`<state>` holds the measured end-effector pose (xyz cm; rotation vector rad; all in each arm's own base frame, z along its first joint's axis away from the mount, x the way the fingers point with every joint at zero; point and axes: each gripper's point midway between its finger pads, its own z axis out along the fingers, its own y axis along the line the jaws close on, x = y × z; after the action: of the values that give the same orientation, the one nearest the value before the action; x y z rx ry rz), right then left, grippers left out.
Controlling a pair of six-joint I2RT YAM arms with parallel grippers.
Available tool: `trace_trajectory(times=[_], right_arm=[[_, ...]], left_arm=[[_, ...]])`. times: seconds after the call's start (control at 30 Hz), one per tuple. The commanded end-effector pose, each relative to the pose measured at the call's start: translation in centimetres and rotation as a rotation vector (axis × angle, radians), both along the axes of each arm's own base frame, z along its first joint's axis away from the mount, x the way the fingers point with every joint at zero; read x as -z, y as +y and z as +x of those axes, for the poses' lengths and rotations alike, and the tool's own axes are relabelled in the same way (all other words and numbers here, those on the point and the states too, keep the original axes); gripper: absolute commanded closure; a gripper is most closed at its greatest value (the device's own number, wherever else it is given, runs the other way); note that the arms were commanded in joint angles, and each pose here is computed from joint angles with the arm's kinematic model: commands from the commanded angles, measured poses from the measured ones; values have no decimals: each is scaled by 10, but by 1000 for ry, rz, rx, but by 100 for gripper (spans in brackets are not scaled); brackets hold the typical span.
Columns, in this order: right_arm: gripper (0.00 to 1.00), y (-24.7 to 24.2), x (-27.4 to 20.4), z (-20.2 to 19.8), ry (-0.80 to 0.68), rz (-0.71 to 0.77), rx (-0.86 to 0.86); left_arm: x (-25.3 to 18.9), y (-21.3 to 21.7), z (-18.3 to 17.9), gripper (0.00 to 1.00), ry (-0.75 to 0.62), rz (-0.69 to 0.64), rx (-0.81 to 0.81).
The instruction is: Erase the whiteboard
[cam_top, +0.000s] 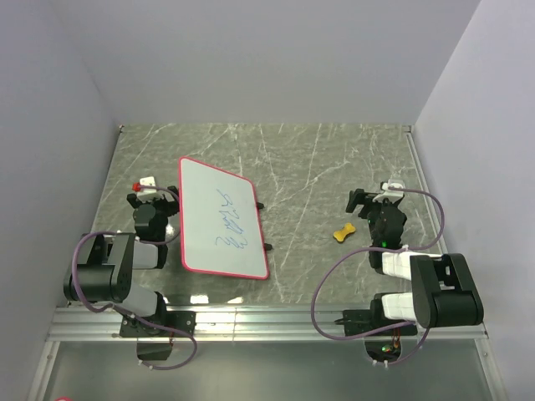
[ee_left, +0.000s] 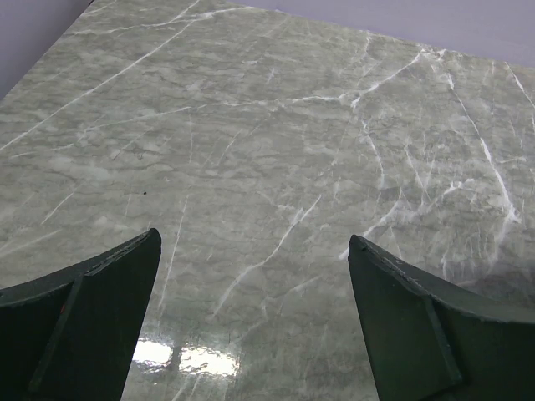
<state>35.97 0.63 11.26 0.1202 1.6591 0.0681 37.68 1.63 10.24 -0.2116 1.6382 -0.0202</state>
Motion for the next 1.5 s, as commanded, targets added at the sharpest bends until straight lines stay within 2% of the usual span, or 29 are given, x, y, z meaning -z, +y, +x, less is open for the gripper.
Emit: trace_trajectory(times=[0.0, 0.27, 0.3, 0.37, 0.4, 0.43, 0.47, 0.53, 0.63, 0.8, 0.9, 1.0, 1.03, 1.1, 1.13, 1.23, 1.27, 1.33, 1.43, 1.47], right_arm=[[0, -3, -26, 8, -87, -13, 13], [0, -3, -27, 9, -87, -11, 14], [0, -3, -26, 8, -85, -13, 13], [0, -3, -29, 8, -100, -14, 13], [0, -5, -31, 9, -94, -13, 23], [0, -7, -40, 8, -105, -10, 37], [0, -10, -32, 7, -50, 4, 57], [0, -15, -49, 10, -75, 15, 90], [0, -13, -66, 10, -85, 9, 74], [0, -15, -118, 2, -182, 135, 113], [0, 1, -132, 2, -127, 208, 44], [0, 12, -161, 1, -143, 258, 14], [0, 15, -166, 1, -139, 346, 16], [0, 10, -165, -1, -57, 500, 104], [0, 11, -146, -7, 40, 616, 166], [0, 30, -153, -3, 83, 648, 73], [0, 39, -157, 3, 106, 676, 33], [0, 37, -149, 6, 162, 735, 88], [0, 31, -128, 8, 309, 698, 178], [0, 31, -139, 12, 301, 699, 178]], left_arm=[[-23, -3, 6, 0, -71, 16, 19], [-30, -2, 9, 1, -88, 14, 10], [-24, 0, 8, 1, -38, 9, 0], [-38, 9, 22, 0, -14, -2, -57], [-8, 13, 17, 1, 149, -5, -85], [-26, 17, 32, 1, 142, -35, -120], [-17, 18, 33, 0, 199, -40, -128], [-15, 13, 35, 1, 232, -42, -106], [-25, 17, 28, 0, 200, -77, -140], [-46, 28, 17, 1, 182, -111, -227], [-49, 46, -3, 1, 223, -153, -366], [-62, 51, -16, 1, 193, -163, -403], [-64, 55, -20, 0, 192, -152, -423], [-60, 61, -35, 1, 219, -162, -481], [-61, 60, -38, 0, 217, -173, -474], [-67, 53, -51, 1, 222, -270, -464], [-72, 54, -57, 1, 198, -388, -522], [-77, 51, -68, 1, 289, -402, -512], [-89, 45, -79, 1, 311, -444, -502], [-98, 44, -85, 1, 285, -462, -503]])
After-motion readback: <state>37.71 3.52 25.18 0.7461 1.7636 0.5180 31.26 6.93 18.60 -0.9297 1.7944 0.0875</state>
